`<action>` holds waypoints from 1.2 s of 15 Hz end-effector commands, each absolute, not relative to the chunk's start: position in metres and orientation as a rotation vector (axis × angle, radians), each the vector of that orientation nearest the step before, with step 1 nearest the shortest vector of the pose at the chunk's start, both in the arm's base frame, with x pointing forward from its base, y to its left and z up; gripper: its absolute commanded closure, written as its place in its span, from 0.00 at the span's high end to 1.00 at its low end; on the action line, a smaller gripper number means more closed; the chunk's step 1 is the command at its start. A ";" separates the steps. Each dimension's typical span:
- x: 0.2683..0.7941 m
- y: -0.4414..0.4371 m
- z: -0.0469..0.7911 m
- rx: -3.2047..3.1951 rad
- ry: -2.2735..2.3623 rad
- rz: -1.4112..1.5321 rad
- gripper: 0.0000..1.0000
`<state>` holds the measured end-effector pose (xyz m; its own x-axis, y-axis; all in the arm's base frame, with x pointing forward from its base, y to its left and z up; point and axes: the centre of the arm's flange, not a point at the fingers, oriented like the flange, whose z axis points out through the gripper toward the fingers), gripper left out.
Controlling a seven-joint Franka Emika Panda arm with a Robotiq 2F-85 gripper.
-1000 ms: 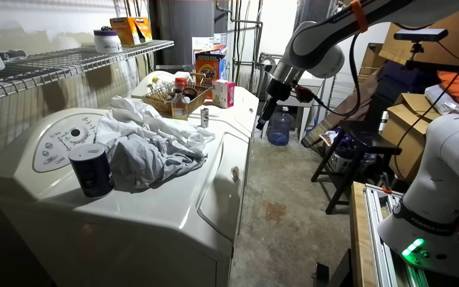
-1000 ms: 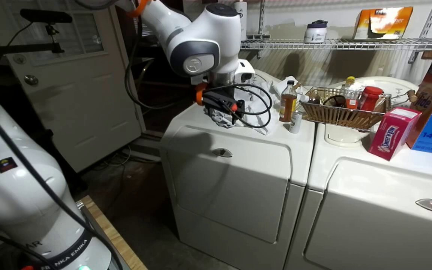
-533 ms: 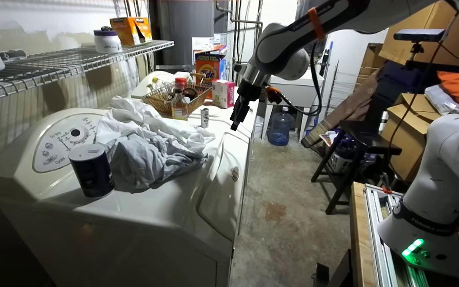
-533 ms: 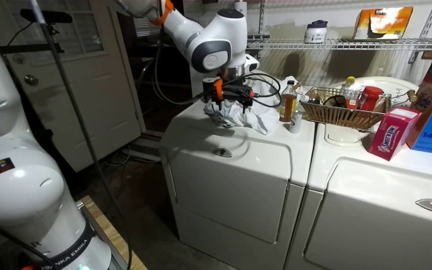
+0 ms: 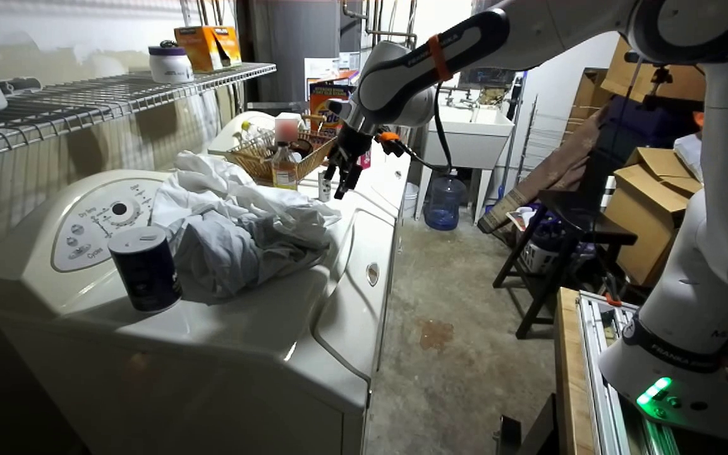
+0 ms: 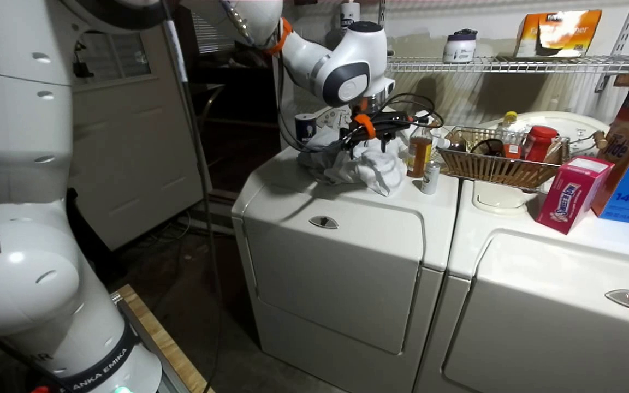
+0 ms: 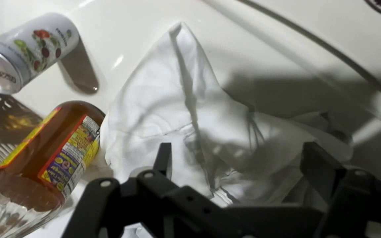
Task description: Pick up the white clothing then place it back down on the washing machine.
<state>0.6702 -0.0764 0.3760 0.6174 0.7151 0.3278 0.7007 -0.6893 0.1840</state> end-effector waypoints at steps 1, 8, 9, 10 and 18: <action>0.678 -0.077 0.371 2.768 1.262 0.596 1.00; 0.695 -0.077 0.362 2.728 1.330 0.630 1.00; 0.697 -0.075 0.357 2.736 1.335 0.631 1.00; 0.699 -0.073 0.351 2.723 1.369 0.631 1.00; 0.717 -0.067 0.302 2.602 1.534 0.716 1.00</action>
<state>0.6993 -0.0613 0.3165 0.4814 0.8085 0.3385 0.7996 -0.5633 0.2082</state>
